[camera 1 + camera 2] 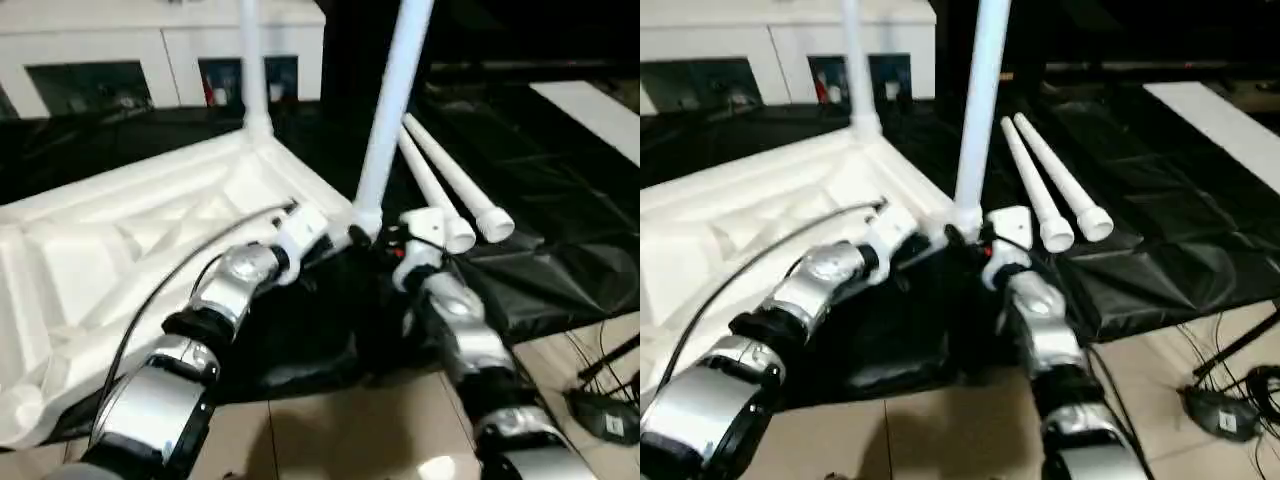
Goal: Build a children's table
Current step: Rotate leg to tighten, then rotate table base
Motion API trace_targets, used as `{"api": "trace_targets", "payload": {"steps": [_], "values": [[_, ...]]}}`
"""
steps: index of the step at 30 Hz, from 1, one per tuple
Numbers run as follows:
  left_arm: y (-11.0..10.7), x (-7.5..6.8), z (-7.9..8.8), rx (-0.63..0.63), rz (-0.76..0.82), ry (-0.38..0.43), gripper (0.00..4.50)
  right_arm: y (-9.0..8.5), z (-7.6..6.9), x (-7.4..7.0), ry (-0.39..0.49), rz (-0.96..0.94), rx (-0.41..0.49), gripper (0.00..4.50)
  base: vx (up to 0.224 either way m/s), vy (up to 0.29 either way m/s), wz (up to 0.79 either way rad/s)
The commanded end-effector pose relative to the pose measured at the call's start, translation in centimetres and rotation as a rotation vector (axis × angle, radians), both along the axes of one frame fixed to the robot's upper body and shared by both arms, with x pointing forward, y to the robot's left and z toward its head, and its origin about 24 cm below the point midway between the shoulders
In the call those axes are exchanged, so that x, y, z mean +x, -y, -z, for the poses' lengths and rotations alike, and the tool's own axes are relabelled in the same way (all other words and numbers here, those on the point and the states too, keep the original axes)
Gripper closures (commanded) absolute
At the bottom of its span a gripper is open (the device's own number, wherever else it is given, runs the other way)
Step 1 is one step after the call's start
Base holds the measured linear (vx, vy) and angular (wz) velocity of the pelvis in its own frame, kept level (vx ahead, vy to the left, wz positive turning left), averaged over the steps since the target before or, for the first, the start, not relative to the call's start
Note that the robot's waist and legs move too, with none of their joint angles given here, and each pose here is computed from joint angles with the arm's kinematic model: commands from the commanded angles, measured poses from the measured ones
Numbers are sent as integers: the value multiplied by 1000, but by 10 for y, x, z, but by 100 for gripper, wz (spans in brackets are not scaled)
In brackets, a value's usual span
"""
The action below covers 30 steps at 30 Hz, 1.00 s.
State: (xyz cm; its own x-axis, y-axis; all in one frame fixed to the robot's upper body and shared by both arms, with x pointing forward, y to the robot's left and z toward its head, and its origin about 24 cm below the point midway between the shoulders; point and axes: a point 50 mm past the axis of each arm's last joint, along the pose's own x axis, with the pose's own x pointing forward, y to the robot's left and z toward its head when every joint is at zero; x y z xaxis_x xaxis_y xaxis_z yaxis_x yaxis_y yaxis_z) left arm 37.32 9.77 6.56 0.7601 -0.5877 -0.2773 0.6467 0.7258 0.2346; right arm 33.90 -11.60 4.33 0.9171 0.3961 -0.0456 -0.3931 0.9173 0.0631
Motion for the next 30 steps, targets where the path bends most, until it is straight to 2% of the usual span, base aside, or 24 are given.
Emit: {"api": "trace_targets", "payload": {"steps": [1, 4, 7, 9, 11, 12, 13, 14, 15, 16, 17, 18, 20, 21, 22, 23, 24, 25, 28, 30], "values": [[-8, 12, -30, -69, -62, 106, 391, 0, 1, -2, -7, -5, -3, 65, 0, 0, 0], [-21, 15, -41, -88, -110, 144, 361, -4, 4, -4, -22, -29, -7, 65, 0, 0, 0], [-56, 14, -51, -75, -202, 173, 347, -15, 10, -9, -49, -117, -61, 65, 0, 0, 0], [-65, 13, -53, -65, -221, 176, 318, -17, 12, -11, -61, -135, -69, 65, 0, 0, 0], [-103, 7, -59, -23, -339, 195, 317, -22, 15, -15, -83, -166, -82, 65, 0, 0, 0], [-123, 3, -64, -4, -404, 211, 303, -22, 16, -15, -86, -169, -92, 65, 0, 0, 0], [-123, 3, -64, -4, -404, 211, 289, -22, 16, -15, -86, -169, -92, 65, 0, 0, 0], [-148, -5, -69, 7, -490, 231, 289, -24, 17, -15, -91, -173, -90, 65, 0, 0, 0], [-148, -5, -69, 7, -490, 231, 279, -24, 17, -15, -91, -173, -90, 65, 0, 0, 0], [-166, -13, -73, 14, -557, 252, 275, -25, 18, -16, -93, -174, -89, 65, 0, 0, 0], [-195, -26, -74, 30, -661, 270, 269, -27, 18, -15, -97, -179, -93, 65, 0, 0, 0], [-195, -26, -74, 30, -661, 270, 260, -27, 18, -15, -97, -179, -93, 65, 0, 0, 0], [-252, -59, -72, 94, -915, 298, 249, -32, 19, -14, -110, -184, -100, 65, 0, 0, 0], [-271, -72, -71, 130, -1009, 307, 241, -34, 19, -14, -115, -187, -102, 65, 0, 0, 0], [-271, -72, -71, 130, -1009, 307, 241, -34, 19, -14, -115, -187, -102, 65, 0, 0, 0], [-293, -88, -70, 174, -1133, 320, 220, -37, 19, -13, -119, -193, -108, 65, 0, 0, 0], [-298, -92, -71, 182, -1167, 325, 208, -38, 20, -13, -119, -195, -111, 65, 0, 0, 0], [-311, -103, -69, 208, -1256, 320, 201, -40, 20, -12, -126, -199, -114, 65, 0, 0, 0], [-335, -127, -61, 305, -1392, 262, 188, -44, 23, -11, -143, -202, -131, 65, 0, 0, 0], [-340, -134, -55, 324, -1414, 214, 163, -44, 24, -10, -151, -195, -139, 65, 0, 0, 0]]}}
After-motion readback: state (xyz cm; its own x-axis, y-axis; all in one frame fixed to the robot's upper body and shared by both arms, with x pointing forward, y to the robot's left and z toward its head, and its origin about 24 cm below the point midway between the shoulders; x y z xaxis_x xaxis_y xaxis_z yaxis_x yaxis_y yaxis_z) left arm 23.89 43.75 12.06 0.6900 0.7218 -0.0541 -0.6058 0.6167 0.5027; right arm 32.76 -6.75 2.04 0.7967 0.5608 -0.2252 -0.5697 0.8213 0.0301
